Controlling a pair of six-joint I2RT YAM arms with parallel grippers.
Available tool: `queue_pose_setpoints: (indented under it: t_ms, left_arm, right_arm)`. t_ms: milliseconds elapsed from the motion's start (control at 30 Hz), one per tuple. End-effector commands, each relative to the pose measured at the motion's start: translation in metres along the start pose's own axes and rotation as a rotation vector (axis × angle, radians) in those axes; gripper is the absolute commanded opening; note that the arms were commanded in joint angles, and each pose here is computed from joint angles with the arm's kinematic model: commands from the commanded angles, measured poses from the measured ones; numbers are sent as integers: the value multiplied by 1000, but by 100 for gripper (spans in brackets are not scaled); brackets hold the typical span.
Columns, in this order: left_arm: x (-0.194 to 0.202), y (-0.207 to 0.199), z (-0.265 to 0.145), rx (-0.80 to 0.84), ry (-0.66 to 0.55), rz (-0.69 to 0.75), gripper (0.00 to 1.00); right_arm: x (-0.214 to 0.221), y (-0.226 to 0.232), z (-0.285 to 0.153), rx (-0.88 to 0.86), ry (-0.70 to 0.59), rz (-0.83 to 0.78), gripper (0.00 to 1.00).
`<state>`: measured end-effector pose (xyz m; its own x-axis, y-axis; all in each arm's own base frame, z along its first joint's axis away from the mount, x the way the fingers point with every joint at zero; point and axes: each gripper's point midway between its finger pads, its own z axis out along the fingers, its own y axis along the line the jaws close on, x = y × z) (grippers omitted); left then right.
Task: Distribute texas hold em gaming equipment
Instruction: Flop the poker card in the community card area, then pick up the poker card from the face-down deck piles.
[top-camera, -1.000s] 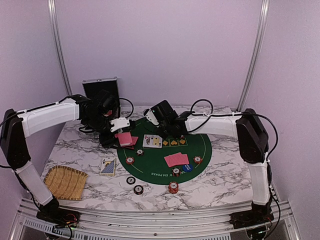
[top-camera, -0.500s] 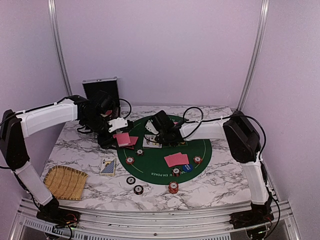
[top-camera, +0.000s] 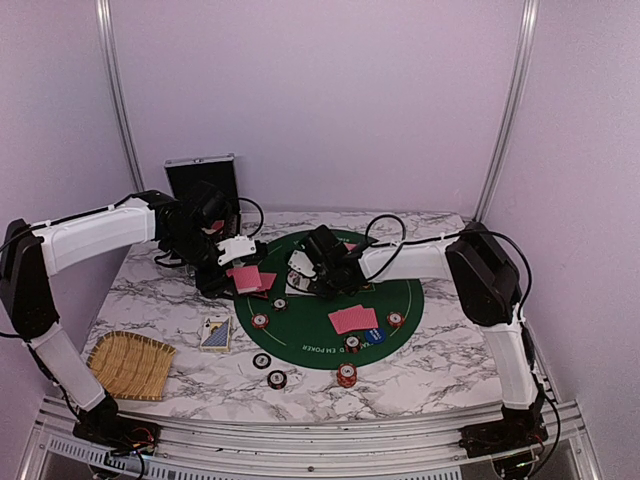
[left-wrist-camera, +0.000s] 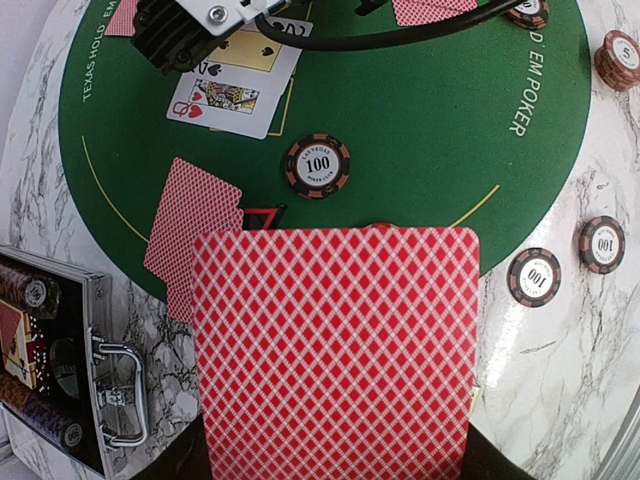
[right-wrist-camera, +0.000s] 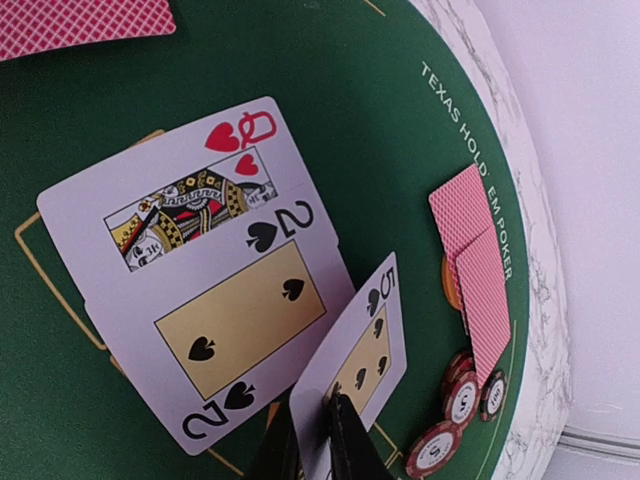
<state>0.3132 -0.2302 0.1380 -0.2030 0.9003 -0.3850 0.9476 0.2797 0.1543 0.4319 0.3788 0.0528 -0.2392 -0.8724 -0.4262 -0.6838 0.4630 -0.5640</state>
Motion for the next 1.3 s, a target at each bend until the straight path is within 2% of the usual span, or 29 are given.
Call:
queue_pose_setpoints:
  t_ms: [0,100,200,433,533,600,700,833,933,1033,1067,1167,1267]
  left_arm:
    - [-12,5,-16,-22,-51,7,0]
    - [-13,5,-16,-23,-53,7,0]
    - [-13,5,-16,-23,-52,6,0]
    - [-13,5,-17,-23,-55,4,0]
    - [-13,6,-18,-27,-56,5,0]
    - [-14,6,-18,-28,-57,4,0]
    - [-14,6,-18,-27,-58,2,0]
    - [-15,6,-18,-24,-60,2,0]
    - [-16,7,-17,-23,-62,1,0]
    - [-18,8,-17,-24,-65,1,0]
    - [-18,8,-17,-23,-64,0,0]
    - [-19,9,-17,-22,-65,0,0]
    - [-20,9,-16,-18,-68,-3,0]
  right_arm:
    - [4,17,-7,-81,0,9,12]
    - [6,25,-12,-133,-9,11,15]
    - [8,30,-15,-163,-8,13,32]
    - [-1,17,-25,-148,-46,57,51]
    - [-13,-3,-34,-154,-90,137,53]
    - [-18,-22,-41,-144,-120,210,59]
    - [-20,-62,-50,-69,-137,328,62]
    - [-29,-93,-72,-62,-192,469,74]
    - [-36,-106,-87,-122,-252,585,79]
    - [-44,-111,-99,-210,-304,673,97]
    - [-48,-107,-104,-264,-327,694,99]
    - [-59,-95,-116,-413,-385,765,99]
    - [-65,-74,-116,-583,-370,858,99]
